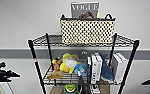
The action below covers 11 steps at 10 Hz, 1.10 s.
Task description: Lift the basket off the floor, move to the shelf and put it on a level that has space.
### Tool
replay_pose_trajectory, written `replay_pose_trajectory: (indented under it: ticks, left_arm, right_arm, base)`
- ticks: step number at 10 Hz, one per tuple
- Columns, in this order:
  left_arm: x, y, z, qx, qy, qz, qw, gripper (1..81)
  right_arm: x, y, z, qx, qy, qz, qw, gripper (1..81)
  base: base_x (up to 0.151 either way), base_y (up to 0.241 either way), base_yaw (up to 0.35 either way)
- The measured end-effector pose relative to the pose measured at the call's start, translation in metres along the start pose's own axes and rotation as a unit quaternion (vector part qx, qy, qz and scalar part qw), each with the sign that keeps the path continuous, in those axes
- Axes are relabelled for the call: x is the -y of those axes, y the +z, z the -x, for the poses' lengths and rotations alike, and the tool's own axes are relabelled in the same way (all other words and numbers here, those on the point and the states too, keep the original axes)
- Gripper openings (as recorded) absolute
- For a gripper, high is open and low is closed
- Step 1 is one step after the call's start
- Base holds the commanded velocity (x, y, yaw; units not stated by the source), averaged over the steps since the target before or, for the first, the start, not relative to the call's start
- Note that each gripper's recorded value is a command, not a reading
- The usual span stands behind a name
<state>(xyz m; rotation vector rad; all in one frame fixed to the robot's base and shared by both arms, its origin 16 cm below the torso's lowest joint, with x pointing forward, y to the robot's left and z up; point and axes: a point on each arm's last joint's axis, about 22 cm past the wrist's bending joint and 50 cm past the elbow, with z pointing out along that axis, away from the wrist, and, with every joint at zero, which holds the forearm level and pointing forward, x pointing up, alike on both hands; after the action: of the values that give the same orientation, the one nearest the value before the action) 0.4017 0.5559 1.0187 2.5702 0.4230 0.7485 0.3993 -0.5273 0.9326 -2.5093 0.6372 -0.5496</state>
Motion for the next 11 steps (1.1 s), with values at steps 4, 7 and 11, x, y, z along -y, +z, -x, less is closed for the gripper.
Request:
replay_pose_trajectory:
  ticks: [4,7,11]
  left_arm:
    - [0.027,0.059,0.07,0.05,0.001,-0.01,0.9987,81.1]
    - [0.045,0.099,0.134,0.093,0.002,-0.013,0.9956,81.1]
    - [0.049,0.151,0.226,0.145,0.005,0.003,0.9894,81.1]
  right_arm:
    - [-0.041,0.064,0.073,0.041,0.005,0.014,0.9991,81.1]
    - [-0.07,0.099,0.134,0.064,0.012,0.019,0.9977,81.1]
    - [-0.098,0.135,0.213,0.085,0.02,0.017,0.996,81.1]
  base:
    - [0.0,0.0,0.0]
    - [0.0,0.0,0.0]
    - [0.0,0.0,0.0]
